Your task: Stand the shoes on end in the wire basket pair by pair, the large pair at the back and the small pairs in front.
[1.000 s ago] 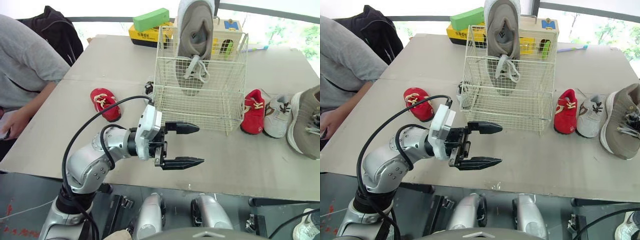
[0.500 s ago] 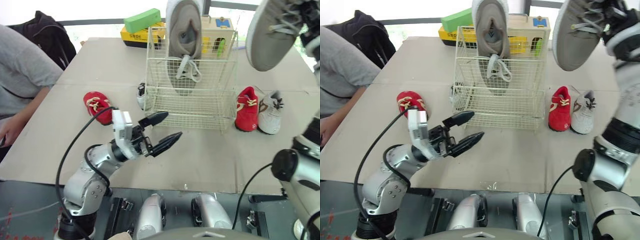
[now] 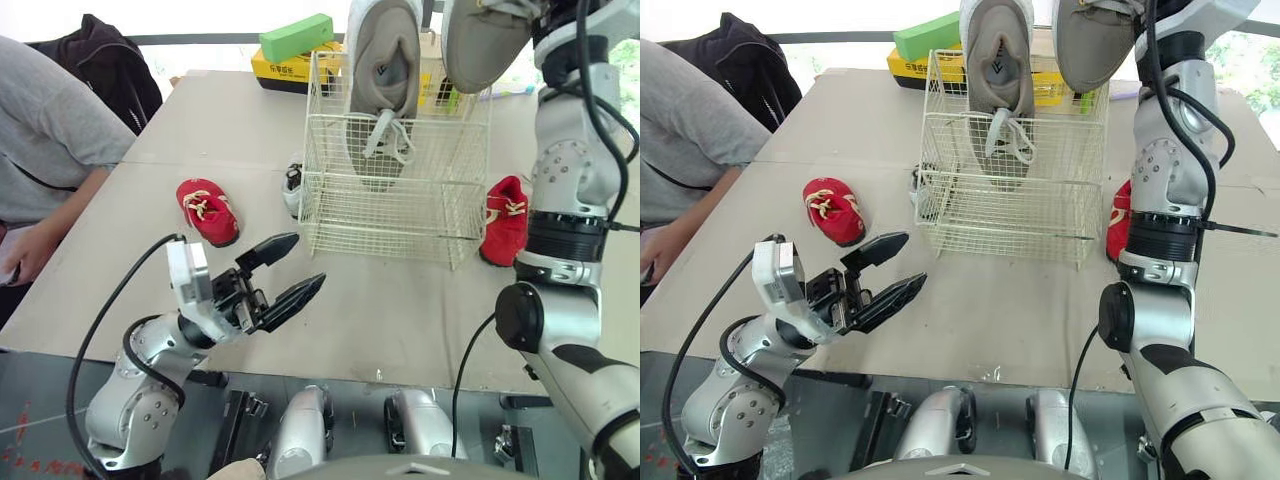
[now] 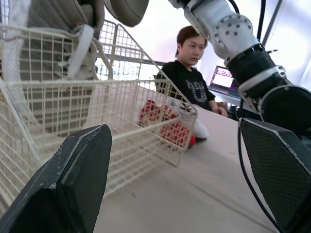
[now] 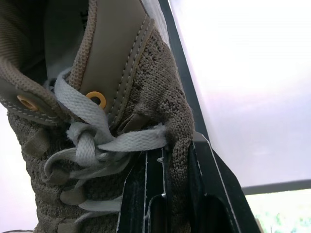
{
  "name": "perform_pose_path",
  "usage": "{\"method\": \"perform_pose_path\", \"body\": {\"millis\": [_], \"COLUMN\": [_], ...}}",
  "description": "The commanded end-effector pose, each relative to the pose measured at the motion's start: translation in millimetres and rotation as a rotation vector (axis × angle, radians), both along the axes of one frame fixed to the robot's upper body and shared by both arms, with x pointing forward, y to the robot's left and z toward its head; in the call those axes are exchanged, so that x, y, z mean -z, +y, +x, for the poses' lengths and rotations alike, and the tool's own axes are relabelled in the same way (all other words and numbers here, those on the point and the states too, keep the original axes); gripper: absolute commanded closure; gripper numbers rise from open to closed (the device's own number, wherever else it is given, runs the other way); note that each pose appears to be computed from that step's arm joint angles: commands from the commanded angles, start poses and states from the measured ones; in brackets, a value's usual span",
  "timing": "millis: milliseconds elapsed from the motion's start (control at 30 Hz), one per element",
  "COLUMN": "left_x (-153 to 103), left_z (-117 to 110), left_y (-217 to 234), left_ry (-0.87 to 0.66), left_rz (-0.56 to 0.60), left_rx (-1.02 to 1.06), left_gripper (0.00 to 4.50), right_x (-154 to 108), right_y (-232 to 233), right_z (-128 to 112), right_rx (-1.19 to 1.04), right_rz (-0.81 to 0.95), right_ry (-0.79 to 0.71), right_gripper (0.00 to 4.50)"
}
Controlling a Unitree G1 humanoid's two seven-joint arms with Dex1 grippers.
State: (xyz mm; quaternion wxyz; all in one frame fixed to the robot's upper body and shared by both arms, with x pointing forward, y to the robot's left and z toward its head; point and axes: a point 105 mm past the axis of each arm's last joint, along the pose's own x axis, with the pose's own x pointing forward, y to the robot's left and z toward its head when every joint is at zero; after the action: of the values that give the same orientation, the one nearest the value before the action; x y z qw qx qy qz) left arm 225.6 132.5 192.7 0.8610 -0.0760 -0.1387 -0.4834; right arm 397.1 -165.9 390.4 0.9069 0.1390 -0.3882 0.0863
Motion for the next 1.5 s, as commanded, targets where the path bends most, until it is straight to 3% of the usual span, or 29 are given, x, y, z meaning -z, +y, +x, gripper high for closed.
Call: {"method": "perform_pose_path", "body": {"millis": [33, 200, 300, 367, 533, 800, 1167, 1500], "left_x": [-24, -28, -23, -22, -21, -19, -15, -13], "left_z": [-10, -7, -4, 0, 2, 8, 4, 3], "left_y": [-18, -14, -6, 3, 5, 5, 10, 10], "left_ry": [-0.072, -0.074, -0.057, -0.049, -0.045, -0.036, -0.025, -0.019], "left_rz": [-0.005, -0.007, -0.013, -0.026, 0.006, 0.017, 0.021, 0.021], "left_rx": [0.017, -0.024, -0.056, -0.098, -0.102, -0.083, -0.082, -0.08], "left_gripper": [0.0, 0.0, 0.0, 0.0, 0.0, 0.0, 0.0, 0.0], "right_x": [1, 54, 99, 109, 119, 118, 119, 131], "right_y": [6, 10, 4, 5, 8, 20, 32, 51], "right_z": [3, 19, 25, 20, 12, 13, 11, -2], "right_rx": [0.014, -0.007, 0.002, -0.013, -0.024, 0.031, -0.068, -0.041], "right_rz": [-0.062, -0.106, -0.126, -0.134, -0.182, -0.405, -0.106, -0.149], "right_ry": [-0.063, 0.017, 0.125, 0.142, 0.183, 0.21, 0.397, 0.504], "right_gripper": [4.42, 4.42, 4.42, 4.42, 4.42, 4.42, 4.42, 4.42]}}
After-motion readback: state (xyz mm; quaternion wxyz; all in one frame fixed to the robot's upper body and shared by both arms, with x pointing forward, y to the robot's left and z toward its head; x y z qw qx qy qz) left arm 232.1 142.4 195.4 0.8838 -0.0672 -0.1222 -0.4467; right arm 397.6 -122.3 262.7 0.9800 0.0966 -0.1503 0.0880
